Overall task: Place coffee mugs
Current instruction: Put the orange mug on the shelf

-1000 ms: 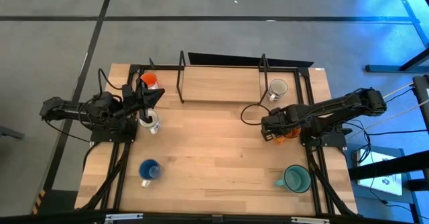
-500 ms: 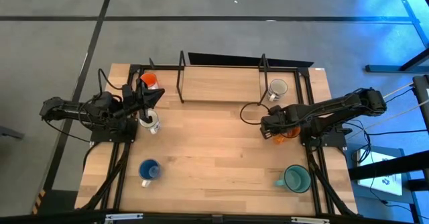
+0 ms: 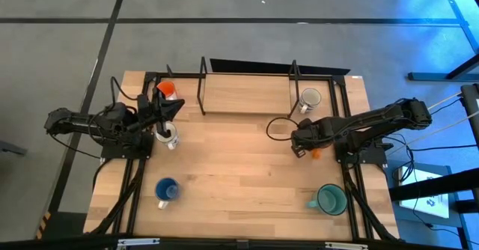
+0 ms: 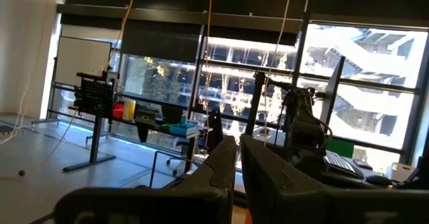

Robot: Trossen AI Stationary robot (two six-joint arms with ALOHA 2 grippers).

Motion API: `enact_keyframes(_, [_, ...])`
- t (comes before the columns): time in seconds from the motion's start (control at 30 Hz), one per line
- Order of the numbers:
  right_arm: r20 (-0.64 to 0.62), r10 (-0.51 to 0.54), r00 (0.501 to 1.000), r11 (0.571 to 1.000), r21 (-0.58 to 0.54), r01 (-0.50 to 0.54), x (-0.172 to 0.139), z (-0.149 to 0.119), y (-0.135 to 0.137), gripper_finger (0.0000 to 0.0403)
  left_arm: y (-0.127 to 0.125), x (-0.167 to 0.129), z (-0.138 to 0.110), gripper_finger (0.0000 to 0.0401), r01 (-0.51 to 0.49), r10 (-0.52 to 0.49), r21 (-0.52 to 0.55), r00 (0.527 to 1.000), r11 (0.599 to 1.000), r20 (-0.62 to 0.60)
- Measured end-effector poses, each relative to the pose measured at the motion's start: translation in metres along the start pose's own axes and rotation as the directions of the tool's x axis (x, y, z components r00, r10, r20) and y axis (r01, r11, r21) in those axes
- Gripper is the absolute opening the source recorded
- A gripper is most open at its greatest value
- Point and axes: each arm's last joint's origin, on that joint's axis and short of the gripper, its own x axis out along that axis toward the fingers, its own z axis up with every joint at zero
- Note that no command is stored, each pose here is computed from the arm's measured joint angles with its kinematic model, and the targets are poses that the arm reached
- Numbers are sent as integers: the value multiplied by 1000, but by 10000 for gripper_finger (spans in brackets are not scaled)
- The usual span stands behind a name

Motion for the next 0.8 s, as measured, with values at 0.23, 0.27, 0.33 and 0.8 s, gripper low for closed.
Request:
enact_keyframes(0.23, [12, 118, 993, 980, -160, -115, -21, 9, 14, 7, 0, 0, 0, 20, 1, -1, 0, 1000, 1000, 0])
enact_keyframes(0.27, [21, 134, 991, 972, -199, -127, -26, 11, 16, 6, 0, 0, 0, 20, 2, -2, 0, 1000, 1000, 0])
enact_keyframes(0.33, [45, 172, 984, 954, -256, -155, -37, 16, 21, 6, 0, 0, 0, 20, 2, -2, 0, 1000, 1000, 0])
enact_keyframes(0.8, [141, 357, 924, 818, -524, -236, -99, 43, 54, 5, 1, 0, 0, 20, -30, 30, -27, 1000, 999, 2])
